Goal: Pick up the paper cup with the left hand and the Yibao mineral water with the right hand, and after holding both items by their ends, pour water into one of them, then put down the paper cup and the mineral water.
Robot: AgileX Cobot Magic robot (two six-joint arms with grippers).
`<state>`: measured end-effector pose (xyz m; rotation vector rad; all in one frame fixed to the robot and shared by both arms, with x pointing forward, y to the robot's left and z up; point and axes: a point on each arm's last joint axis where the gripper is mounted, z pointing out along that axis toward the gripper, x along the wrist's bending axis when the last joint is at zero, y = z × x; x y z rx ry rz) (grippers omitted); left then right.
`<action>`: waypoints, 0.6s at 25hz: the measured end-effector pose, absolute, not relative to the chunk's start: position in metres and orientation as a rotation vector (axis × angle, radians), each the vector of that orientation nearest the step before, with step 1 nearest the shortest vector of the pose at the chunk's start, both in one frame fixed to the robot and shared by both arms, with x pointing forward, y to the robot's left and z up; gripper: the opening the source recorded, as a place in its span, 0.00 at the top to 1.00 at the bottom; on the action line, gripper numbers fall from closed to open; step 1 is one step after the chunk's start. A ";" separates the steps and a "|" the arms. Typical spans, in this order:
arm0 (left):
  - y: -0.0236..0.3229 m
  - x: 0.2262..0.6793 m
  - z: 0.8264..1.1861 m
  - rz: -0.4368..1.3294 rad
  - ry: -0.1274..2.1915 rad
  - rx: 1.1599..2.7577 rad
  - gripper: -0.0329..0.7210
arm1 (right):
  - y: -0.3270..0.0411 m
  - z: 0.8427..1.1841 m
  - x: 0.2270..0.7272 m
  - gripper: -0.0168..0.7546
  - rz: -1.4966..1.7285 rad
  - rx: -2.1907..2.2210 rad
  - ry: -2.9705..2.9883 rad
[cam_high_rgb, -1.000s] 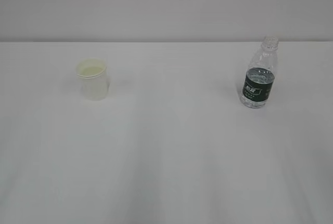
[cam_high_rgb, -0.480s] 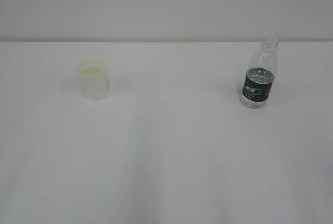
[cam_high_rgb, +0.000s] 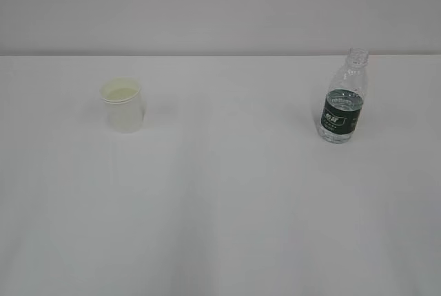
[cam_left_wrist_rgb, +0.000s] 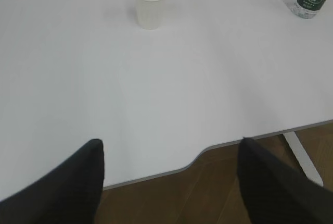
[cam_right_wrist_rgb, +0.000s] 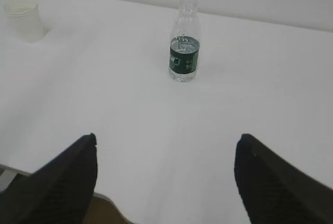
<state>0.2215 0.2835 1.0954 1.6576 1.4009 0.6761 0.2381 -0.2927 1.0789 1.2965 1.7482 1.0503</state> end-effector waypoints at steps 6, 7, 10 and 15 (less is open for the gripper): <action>0.284 0.221 1.095 0.676 1.401 1.658 0.21 | -0.299 1.072 0.236 0.17 0.931 1.365 1.777; 0.284 0.221 1.095 0.676 1.401 1.658 0.21 | -0.300 1.071 0.235 0.17 0.913 1.374 1.777; 0.284 0.221 1.095 0.676 1.401 1.658 0.21 | -0.302 1.069 0.235 0.17 0.894 1.404 1.774; 0.283 0.221 1.095 0.675 1.401 1.658 0.21 | -0.303 1.069 0.234 0.17 0.877 1.424 1.767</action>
